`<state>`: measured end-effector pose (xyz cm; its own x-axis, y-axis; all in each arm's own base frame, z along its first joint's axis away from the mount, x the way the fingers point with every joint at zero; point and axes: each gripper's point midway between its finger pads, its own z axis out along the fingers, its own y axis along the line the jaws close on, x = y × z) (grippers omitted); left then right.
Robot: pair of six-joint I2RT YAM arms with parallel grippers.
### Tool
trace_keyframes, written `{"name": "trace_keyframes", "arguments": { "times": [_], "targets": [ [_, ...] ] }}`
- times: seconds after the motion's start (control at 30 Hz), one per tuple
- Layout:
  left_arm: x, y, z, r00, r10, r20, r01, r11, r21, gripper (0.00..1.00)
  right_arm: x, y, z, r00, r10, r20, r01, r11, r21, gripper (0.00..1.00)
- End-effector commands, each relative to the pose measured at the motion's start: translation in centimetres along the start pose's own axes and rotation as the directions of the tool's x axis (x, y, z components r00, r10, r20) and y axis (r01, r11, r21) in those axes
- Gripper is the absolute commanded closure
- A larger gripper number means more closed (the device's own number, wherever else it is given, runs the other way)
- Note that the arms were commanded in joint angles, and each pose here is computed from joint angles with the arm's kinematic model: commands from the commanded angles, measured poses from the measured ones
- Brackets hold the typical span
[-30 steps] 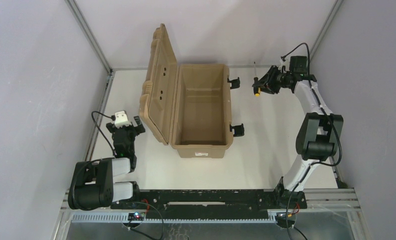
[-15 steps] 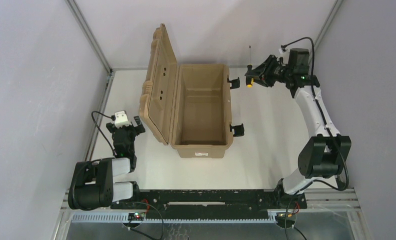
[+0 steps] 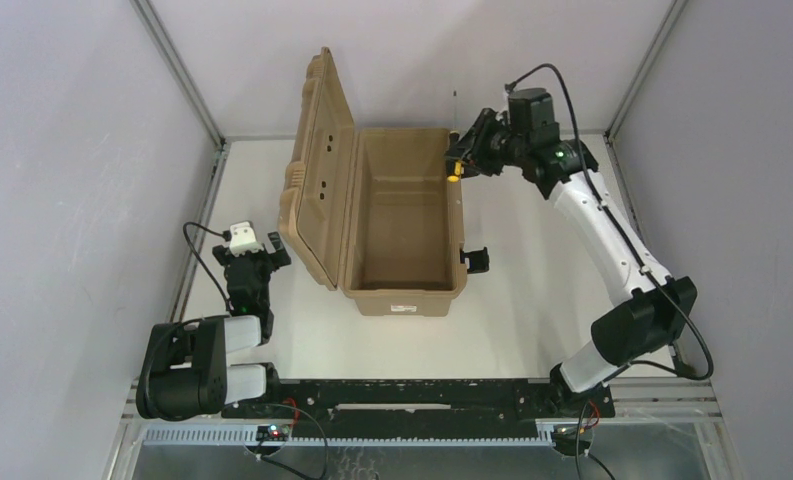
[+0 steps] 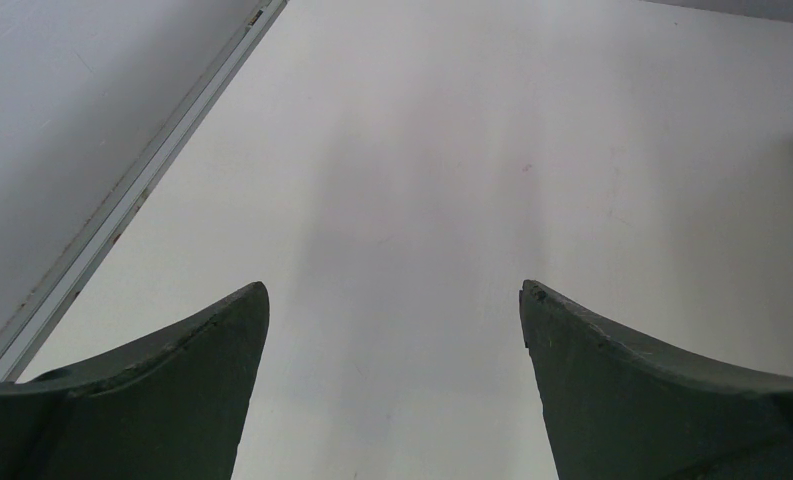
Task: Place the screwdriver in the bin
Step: Place the screwdriver in the bin.
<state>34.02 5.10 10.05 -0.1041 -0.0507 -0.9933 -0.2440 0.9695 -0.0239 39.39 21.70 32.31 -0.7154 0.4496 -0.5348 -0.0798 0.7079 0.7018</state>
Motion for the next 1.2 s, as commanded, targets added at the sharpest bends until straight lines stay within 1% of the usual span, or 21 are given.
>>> {"name": "trace_keyframes", "arguments": {
  "times": [0.0,0.03,0.37,0.57,0.83,1.17],
  "targets": [
    [-3.5,-0.2,0.9,0.995,-0.004,0.100,0.004,1.000,0.002,0.00,0.6,0.6,0.9,0.997,-0.059,0.058,0.051,0.990,0.129,0.70],
    [-3.5,-0.2,0.9,0.995,-0.004,0.100,0.004,1.000,0.002,0.00,1.1,0.3,1.5,0.996,-0.070,0.053,0.060,0.985,0.163,0.70],
    [-3.5,-0.2,0.9,0.995,-0.004,0.100,0.004,1.000,0.001,0.00,7.4,-1.5,7.9,0.988,-0.143,-0.059,0.155,0.927,0.340,0.71],
    [-3.5,-0.2,0.9,0.995,-0.004,0.101,0.004,1.000,0.001,0.00,10.7,-4.5,12.2,0.978,-0.156,-0.141,0.203,0.878,0.434,0.71],
    [-3.5,-0.2,0.9,0.995,-0.004,0.101,0.004,1.000,0.002,0.00,14.1,-7.7,16.0,0.962,-0.155,-0.224,0.246,0.848,0.469,0.72],
    [-3.5,-0.2,0.9,0.995,-0.004,0.101,0.004,1.000,0.001,0.00,17.4,-11.0,18.1,0.946,-0.134,-0.296,0.271,0.828,0.491,0.72]
  ]
}}
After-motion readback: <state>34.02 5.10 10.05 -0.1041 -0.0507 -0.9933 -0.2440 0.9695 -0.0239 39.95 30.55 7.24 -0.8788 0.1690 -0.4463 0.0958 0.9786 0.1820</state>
